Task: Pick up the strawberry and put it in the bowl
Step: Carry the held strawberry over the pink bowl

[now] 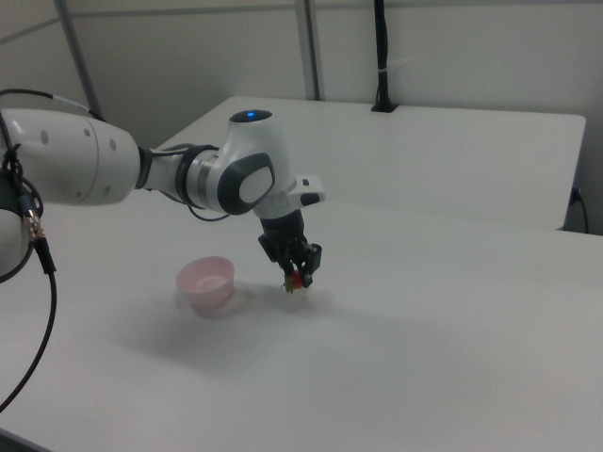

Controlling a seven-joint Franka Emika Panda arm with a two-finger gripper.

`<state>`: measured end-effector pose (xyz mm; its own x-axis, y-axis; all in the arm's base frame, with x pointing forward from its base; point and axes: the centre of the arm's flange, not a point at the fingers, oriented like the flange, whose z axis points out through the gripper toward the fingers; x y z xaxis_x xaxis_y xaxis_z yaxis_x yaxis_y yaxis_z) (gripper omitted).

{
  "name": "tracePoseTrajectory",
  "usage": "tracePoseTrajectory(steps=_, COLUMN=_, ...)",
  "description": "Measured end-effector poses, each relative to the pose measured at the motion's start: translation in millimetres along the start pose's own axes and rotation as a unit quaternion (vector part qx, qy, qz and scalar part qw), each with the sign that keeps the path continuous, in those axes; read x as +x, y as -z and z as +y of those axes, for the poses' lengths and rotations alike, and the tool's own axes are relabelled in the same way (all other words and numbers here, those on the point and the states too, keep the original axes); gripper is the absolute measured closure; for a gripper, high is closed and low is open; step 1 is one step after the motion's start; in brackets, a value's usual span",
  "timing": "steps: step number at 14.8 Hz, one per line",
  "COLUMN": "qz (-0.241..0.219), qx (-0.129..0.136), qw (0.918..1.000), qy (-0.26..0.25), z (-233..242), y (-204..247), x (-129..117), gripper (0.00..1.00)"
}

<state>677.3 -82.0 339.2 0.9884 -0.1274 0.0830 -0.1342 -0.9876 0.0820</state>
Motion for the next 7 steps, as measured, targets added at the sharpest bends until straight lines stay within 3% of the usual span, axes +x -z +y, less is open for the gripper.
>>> tracePoseTrajectory(steps=3, qz=0.003, qx=0.023, qw=0.9997, qy=-0.005, z=-4.3, y=38.7, x=0.0, gripper=0.59)
tracePoseTrajectory(steps=7, qz=-0.018, qx=0.050, qw=0.9981, qy=0.031, z=-59.0, y=98.1, x=-19.3, gripper=0.59)
